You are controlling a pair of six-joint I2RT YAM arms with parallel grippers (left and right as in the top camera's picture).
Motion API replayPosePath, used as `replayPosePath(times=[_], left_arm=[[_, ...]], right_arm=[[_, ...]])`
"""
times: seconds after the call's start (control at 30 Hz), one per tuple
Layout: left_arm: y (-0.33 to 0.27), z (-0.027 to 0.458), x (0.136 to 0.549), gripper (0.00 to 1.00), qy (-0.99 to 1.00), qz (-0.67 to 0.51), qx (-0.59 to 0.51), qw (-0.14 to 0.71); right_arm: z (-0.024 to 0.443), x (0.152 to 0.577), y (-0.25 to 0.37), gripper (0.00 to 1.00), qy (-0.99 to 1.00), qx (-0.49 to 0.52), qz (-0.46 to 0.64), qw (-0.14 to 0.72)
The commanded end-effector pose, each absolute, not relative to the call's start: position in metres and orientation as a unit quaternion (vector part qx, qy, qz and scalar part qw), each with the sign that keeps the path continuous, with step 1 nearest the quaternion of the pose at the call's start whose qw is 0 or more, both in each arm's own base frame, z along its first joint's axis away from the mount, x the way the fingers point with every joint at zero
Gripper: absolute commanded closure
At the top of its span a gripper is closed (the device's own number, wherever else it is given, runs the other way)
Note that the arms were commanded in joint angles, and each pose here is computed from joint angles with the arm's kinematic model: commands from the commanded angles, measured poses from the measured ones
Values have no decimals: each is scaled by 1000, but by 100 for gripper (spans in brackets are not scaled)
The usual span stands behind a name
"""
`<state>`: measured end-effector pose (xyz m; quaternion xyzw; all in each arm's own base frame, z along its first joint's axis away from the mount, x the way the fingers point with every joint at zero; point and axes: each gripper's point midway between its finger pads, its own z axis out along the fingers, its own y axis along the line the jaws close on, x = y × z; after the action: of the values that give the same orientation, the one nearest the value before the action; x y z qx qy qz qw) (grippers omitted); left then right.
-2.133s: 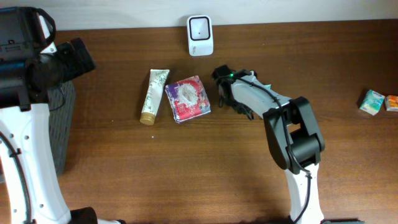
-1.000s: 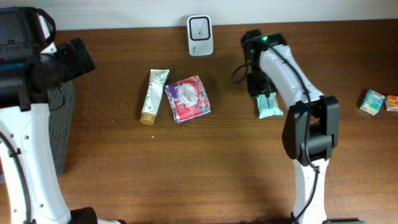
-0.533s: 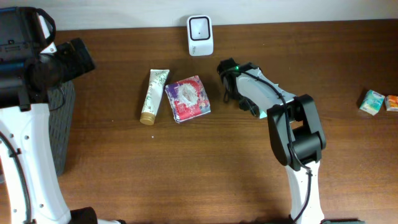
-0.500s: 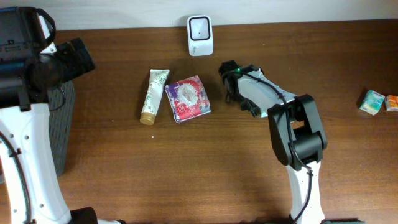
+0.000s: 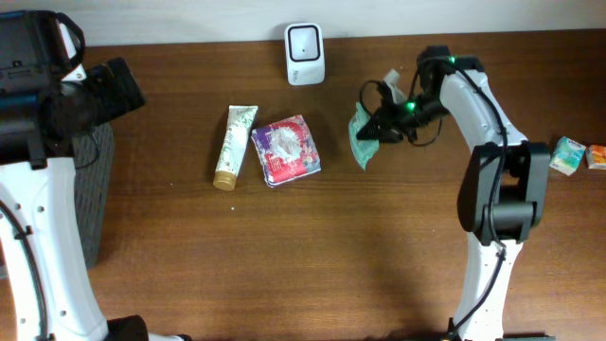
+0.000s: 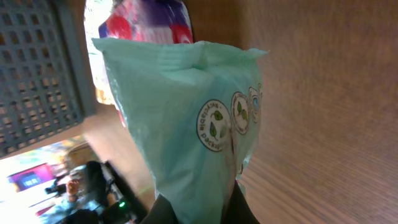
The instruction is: Scan the item barcode
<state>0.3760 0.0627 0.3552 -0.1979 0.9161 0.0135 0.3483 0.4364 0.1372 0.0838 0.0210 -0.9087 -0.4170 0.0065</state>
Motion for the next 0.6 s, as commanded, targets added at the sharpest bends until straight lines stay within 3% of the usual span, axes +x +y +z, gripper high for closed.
replayPosePath(times=[0.0,0.03,0.07,0.1,0.2,0.23,0.3,0.4,0.57], left_arm=[[64,359,374,1,912,14,-204,354],[64,359,374,1,912,14,-204,354],[64,359,374,1,913,14,-204,354],[64,359,374,1,912,14,-204,354],[64,359,374,1,912,14,-204,354],[64,359,374,1,912,14,-204,354],[64,359,374,1,913,14,-204,354],[64,359,374,1,912,14,-204,354],[64,359,374,1,912,14,-204,354]], right_arm=[[58,420,126,95,-892,-11,-451,29],[43,416,115,90,-901,-32,-430,39],[23,411,92,63,-927,-58,-368,54],[14,406,73,53,-944,-71,-317,64],[30,405,55,43,-954,-80,-280,79],[48,407,54,35,-954,-64,-281,78],[66,401,55,27,-952,-67,-282,95],[49,389,66,19,-948,-72,-286,119],[8,387,87,19,-942,-116,-293,119]])
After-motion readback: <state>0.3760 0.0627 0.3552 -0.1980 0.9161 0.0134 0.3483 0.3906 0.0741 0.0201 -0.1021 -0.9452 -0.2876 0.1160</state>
